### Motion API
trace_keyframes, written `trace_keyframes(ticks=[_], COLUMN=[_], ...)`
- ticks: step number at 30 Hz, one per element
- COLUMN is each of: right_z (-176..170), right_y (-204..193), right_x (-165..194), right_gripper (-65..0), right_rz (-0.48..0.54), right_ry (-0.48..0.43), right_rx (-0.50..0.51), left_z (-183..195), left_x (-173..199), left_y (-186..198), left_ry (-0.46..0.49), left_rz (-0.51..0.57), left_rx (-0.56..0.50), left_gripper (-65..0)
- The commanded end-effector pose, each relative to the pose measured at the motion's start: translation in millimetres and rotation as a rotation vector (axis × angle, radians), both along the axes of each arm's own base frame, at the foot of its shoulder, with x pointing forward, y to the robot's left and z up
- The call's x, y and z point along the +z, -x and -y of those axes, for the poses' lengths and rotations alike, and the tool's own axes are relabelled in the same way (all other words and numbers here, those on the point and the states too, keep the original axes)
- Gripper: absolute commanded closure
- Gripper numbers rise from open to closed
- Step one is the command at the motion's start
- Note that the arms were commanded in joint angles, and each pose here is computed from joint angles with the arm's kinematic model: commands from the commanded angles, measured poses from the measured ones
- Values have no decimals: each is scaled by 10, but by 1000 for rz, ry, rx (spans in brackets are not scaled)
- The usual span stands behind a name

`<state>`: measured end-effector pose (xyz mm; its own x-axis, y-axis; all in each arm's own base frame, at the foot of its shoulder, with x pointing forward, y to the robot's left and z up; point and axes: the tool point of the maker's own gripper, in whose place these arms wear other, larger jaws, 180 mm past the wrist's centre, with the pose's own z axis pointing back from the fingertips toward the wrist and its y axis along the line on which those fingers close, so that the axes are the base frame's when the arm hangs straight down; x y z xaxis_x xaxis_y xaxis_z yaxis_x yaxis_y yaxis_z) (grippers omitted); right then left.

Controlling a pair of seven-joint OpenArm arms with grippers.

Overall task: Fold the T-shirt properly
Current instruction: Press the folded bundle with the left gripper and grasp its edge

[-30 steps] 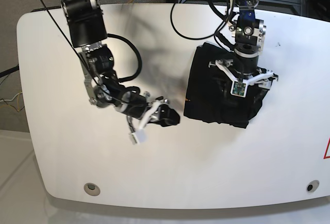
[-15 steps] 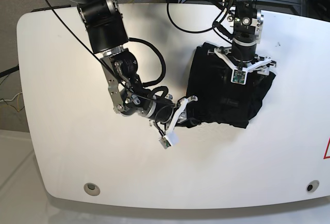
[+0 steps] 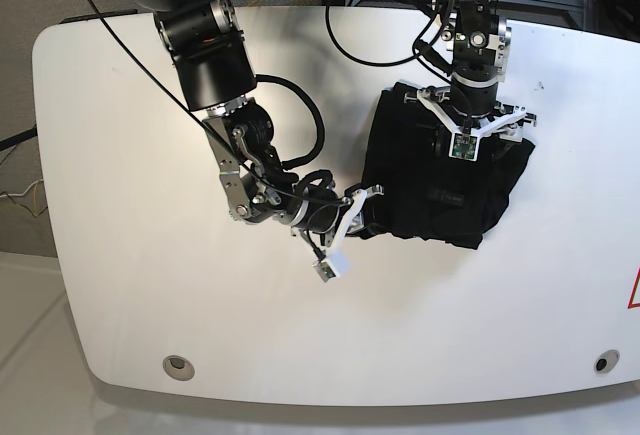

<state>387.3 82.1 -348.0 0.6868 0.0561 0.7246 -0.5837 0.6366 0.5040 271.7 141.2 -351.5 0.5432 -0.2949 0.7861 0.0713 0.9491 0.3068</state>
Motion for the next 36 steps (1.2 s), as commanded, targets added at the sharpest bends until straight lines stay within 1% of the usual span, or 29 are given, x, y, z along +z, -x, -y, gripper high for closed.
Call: trace_keyframes(ticks=[1, 7, 14, 18, 21, 25, 27, 31, 36], right_z=[-139, -214, -179, -131, -13, 22, 93, 111, 197], right_y=[-112, -88, -59, -18, 21, 108, 165, 274, 369], right_x=[234, 226, 89, -8, -113, -232, -328, -380, -385], right_gripper=[-122, -122, -121, -121, -121, -121, -121, -121, -121], right_rz=[54, 67, 34, 21, 15, -4, -17, -19, 10], right_ry=[-58, -67, -57, -59, -31, -11, 11, 16, 44], right_rx=[6, 14, 5, -12, -22, -22, -25, -22, -18], left_z=[22, -33, -54, -51, -99, -211, -264, -325, -370], left_x=[68, 35, 88, -6, -60, -147, -214, -229, -227], left_y=[-51, -43, -117, -111, -149, -208, -224, -281, -339], left_ry=[15, 72, 113, 118, 120, 112, 105, 116, 131], left_rz=[34, 35, 61, 39, 31, 15, -1, 2, 8], left_rx=[0, 30, 46, 48, 62, 82, 78, 75, 71], left_gripper=[-445, -445, -445, -445, -445, -445, -445, -445, -445])
